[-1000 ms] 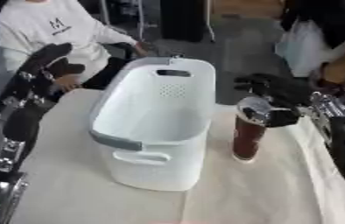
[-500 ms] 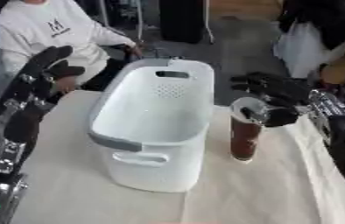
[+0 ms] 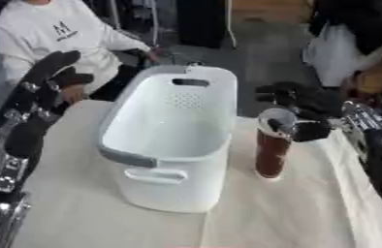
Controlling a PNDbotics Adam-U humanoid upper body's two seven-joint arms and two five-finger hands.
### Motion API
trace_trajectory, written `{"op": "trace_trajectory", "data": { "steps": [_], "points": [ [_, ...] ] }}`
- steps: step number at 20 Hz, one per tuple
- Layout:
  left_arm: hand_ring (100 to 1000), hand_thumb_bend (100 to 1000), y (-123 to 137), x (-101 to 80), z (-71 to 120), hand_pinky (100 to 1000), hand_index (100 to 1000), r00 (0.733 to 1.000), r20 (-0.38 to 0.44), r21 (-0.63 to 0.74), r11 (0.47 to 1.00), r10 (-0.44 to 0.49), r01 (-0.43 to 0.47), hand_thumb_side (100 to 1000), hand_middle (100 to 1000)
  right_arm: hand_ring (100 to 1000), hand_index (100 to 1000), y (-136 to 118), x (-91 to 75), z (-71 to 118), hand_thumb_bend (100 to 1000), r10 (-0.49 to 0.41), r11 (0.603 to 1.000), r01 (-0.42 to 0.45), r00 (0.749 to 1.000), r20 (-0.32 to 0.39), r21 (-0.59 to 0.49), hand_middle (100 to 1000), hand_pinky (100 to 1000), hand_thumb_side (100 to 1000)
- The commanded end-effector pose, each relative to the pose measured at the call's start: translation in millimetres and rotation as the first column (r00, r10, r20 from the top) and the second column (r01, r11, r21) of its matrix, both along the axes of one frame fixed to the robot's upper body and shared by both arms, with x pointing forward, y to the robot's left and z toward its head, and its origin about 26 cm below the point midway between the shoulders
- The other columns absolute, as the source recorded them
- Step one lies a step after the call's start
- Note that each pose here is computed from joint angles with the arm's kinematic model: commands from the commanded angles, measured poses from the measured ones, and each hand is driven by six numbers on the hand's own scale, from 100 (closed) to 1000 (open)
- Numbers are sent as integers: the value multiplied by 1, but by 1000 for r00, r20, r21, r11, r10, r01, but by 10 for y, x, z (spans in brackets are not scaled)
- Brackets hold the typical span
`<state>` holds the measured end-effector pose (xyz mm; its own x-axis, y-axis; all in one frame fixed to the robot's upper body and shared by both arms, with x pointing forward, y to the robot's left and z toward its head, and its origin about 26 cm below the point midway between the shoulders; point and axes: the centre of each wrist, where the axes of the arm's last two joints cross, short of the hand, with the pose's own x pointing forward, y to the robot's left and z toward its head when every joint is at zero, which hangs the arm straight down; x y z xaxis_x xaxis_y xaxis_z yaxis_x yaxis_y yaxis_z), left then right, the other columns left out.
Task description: Pick up objects on the table and place them in the box.
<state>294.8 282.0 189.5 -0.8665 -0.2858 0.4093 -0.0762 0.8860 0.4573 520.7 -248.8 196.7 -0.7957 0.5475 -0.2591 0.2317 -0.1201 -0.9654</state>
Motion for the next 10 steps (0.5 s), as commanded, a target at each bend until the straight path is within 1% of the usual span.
{"op": "trace_trajectory", "data": {
  "steps": [1, 8, 9, 10],
  "points": [
    [778, 453, -3, -17, 75, 1000, 1000, 1000, 24, 16, 1000, -8, 8, 1000, 927, 968, 1000, -16, 5, 147, 114, 2, 1000, -3, 999, 43, 8, 1000, 1000, 1000],
    [778, 451, -8, -11, 90, 1000, 1000, 1000, 30, 13, 1000, -10, 9, 1000, 927, 969, 1000, 17, 4, 105, 124, 8, 1000, -8, 999, 44, 9, 1000, 1000, 1000],
    [778, 450, -9, -11, 91, 1000, 1000, 999, 31, 13, 1000, -10, 10, 1000, 927, 969, 1000, 26, 3, 96, 136, 10, 1000, -10, 999, 43, 8, 1000, 1000, 1000],
    [778, 450, -10, -10, 93, 1000, 1000, 999, 31, 13, 1000, -10, 10, 1000, 927, 969, 1000, 39, 3, 82, 124, 13, 1000, -13, 999, 42, 5, 1000, 1000, 1000]
  ]
}}
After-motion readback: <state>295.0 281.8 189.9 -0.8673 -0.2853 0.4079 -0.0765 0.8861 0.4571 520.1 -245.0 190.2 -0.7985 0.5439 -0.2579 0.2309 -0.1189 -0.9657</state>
